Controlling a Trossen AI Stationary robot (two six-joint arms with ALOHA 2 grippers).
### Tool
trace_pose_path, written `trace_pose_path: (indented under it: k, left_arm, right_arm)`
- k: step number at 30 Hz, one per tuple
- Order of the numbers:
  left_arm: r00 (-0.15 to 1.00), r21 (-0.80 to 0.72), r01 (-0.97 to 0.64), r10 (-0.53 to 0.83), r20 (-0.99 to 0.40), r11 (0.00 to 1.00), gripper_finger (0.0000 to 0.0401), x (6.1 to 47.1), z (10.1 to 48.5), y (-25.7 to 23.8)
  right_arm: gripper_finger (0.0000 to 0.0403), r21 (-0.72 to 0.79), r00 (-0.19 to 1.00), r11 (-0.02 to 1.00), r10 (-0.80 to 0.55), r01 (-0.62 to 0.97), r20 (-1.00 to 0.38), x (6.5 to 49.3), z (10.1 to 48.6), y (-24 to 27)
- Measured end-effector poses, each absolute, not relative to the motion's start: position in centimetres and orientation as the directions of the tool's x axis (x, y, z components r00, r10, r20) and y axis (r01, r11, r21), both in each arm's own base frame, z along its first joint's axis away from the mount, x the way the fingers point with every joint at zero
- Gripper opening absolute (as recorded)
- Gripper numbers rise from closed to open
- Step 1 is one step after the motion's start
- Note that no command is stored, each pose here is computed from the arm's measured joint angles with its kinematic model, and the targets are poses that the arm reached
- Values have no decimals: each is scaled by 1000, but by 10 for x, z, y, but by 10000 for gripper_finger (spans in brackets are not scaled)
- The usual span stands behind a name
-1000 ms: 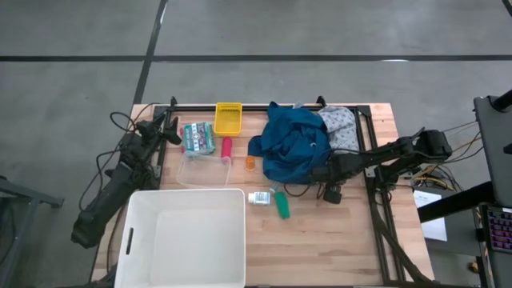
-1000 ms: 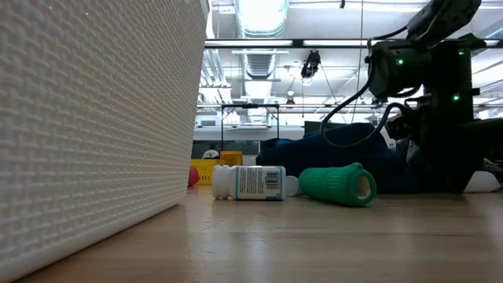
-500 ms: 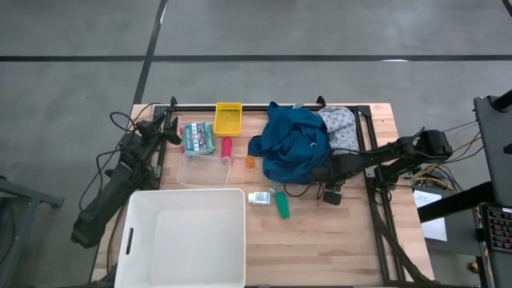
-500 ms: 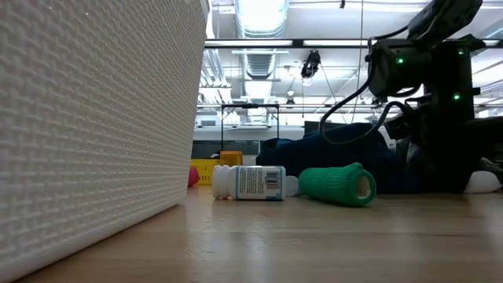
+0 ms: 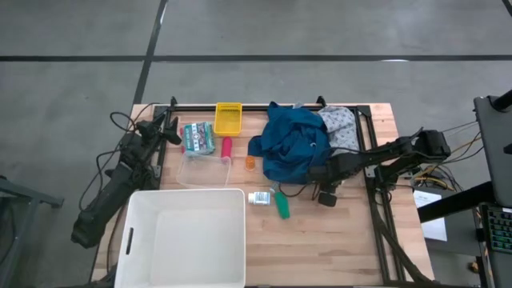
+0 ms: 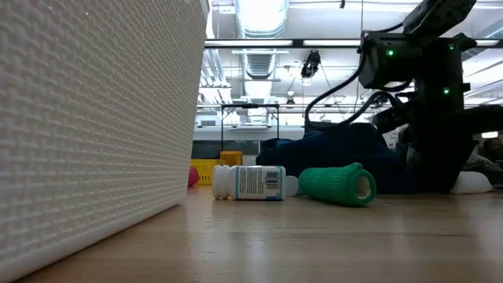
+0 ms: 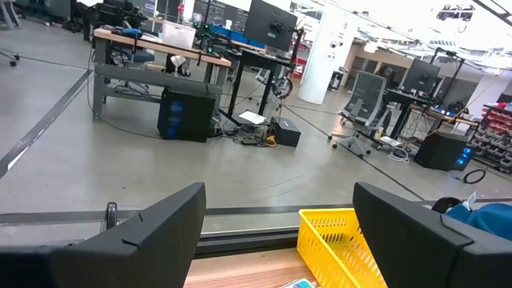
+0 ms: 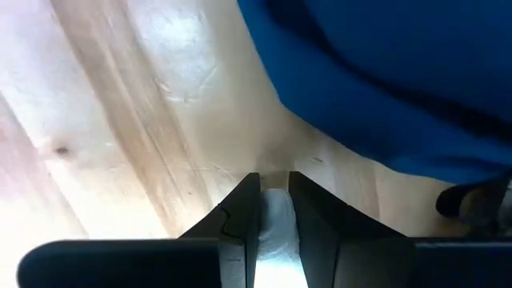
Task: Pick & place medical supplies in basket/bin
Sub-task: Put the white bandage into the transparent bin
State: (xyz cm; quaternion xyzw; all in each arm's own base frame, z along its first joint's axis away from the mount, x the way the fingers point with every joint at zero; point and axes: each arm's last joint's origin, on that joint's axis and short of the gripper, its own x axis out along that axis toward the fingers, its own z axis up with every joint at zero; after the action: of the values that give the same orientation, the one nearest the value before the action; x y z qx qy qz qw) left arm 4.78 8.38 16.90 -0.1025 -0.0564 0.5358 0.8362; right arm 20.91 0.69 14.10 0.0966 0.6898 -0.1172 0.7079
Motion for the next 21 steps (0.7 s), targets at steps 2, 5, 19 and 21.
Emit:
trace_pose_path:
  k: [2, 5, 19, 21]
  left_arm:
    - [419, -232, -885, 908, -16, 404, 322, 48, 169, 84]
    - [419, -232, -885, 908, -15, 404, 322, 48, 169, 84]
    - [419, -232, -885, 908, -16, 405, 322, 48, 169, 84]
    - [420, -232, -884, 908, -16, 405, 322, 48, 169, 84]
  right_arm:
    - [59, -19, 39, 954, -32, 299, -999, 212, 143, 7]
    - [59, 15, 78, 956, -8, 292, -997, 217, 147, 8]
    - [59, 133, 178, 971, 97, 199, -979, 231, 155, 11]
    - [59, 133, 178, 971, 97, 199, -979, 231, 155, 11]
